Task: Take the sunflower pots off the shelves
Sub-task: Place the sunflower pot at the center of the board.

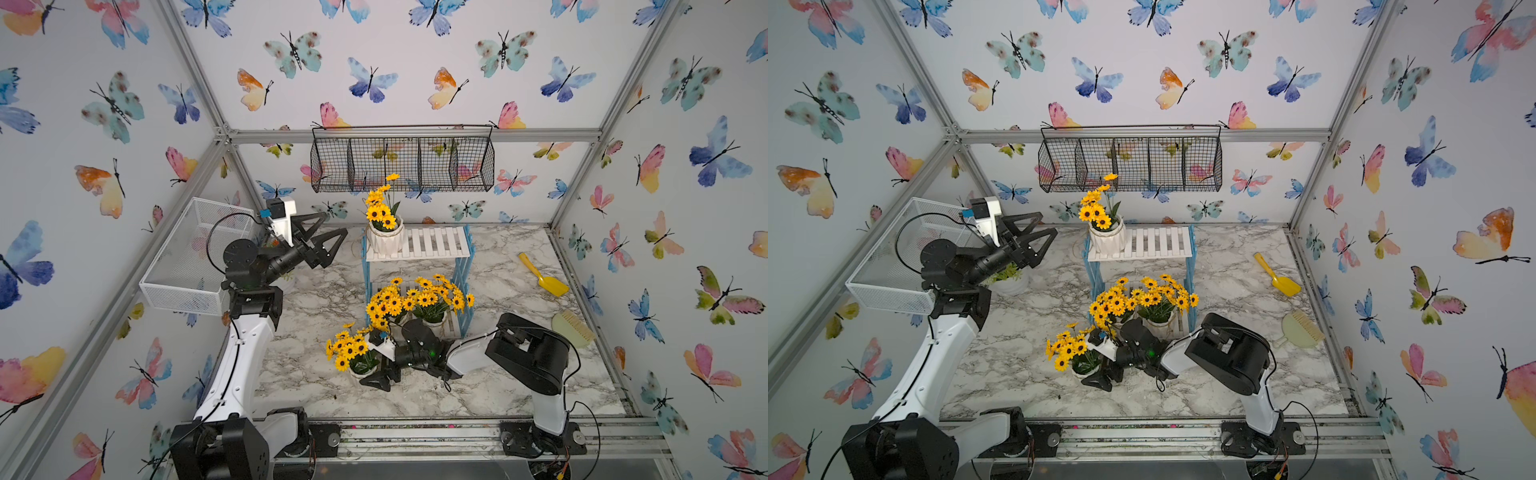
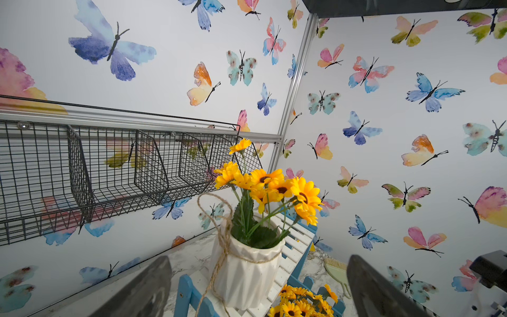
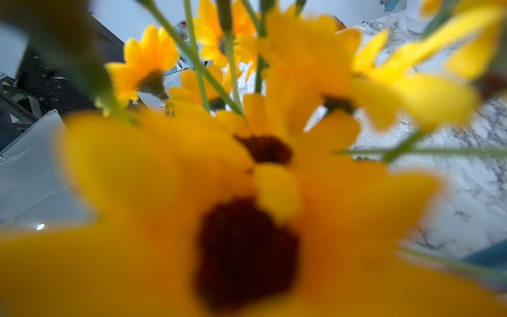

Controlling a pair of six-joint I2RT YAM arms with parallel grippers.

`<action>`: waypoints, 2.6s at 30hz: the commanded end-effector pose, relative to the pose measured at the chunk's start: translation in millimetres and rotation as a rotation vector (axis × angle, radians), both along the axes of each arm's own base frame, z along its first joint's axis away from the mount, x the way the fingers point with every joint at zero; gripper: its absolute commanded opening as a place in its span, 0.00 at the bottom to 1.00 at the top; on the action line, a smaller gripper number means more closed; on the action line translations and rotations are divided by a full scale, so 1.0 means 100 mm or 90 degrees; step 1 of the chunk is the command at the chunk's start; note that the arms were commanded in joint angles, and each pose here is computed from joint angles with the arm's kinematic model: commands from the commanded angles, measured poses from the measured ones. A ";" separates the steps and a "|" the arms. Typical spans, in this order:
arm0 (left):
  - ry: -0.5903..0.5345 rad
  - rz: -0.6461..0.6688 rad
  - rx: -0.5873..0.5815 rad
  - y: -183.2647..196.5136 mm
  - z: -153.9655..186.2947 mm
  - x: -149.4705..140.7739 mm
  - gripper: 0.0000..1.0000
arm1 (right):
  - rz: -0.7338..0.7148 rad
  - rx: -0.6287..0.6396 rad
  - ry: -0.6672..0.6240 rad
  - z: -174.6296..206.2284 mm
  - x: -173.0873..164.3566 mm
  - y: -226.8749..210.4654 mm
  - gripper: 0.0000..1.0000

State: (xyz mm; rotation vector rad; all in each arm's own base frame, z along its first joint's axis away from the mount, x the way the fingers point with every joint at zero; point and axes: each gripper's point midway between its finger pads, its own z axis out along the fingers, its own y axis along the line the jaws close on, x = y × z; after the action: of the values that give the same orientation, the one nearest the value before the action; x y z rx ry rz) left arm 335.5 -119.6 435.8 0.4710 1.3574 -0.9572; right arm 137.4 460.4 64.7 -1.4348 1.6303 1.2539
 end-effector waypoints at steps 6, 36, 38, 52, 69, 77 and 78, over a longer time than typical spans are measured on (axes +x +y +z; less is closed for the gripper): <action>-0.029 -0.001 0.007 0.00 0.08 -0.07 0.99 | 0.002 -0.017 -0.004 0.02 -0.05 -0.03 0.99; -0.021 0.002 0.011 0.00 -0.01 -0.09 0.99 | 0.001 -0.132 -0.042 -0.12 -0.11 0.03 0.99; -0.022 0.002 0.011 0.00 -0.01 -0.09 0.99 | -0.003 -0.132 -0.047 -0.10 -0.11 0.02 0.99; -0.017 0.004 0.010 0.00 -0.03 -0.08 0.99 | -0.062 -0.158 -0.101 -0.08 -0.06 -0.07 0.99; -0.019 0.008 0.013 0.01 -0.05 -0.08 0.99 | -0.048 -0.162 -0.087 0.09 -0.13 -0.12 0.99; -0.020 0.010 0.015 0.01 -0.05 -0.08 0.99 | -0.034 -0.135 -0.090 0.21 -0.18 -0.10 0.99; -0.021 0.010 0.015 0.01 -0.05 -0.09 0.99 | -0.036 -0.132 -0.091 0.22 -0.17 -0.10 0.99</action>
State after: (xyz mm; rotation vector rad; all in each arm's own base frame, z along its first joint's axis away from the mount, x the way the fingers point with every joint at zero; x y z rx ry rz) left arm 334.2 -119.7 423.0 0.4732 1.3755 -0.9475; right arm 126.1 444.2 66.3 -1.5577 1.7974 0.9050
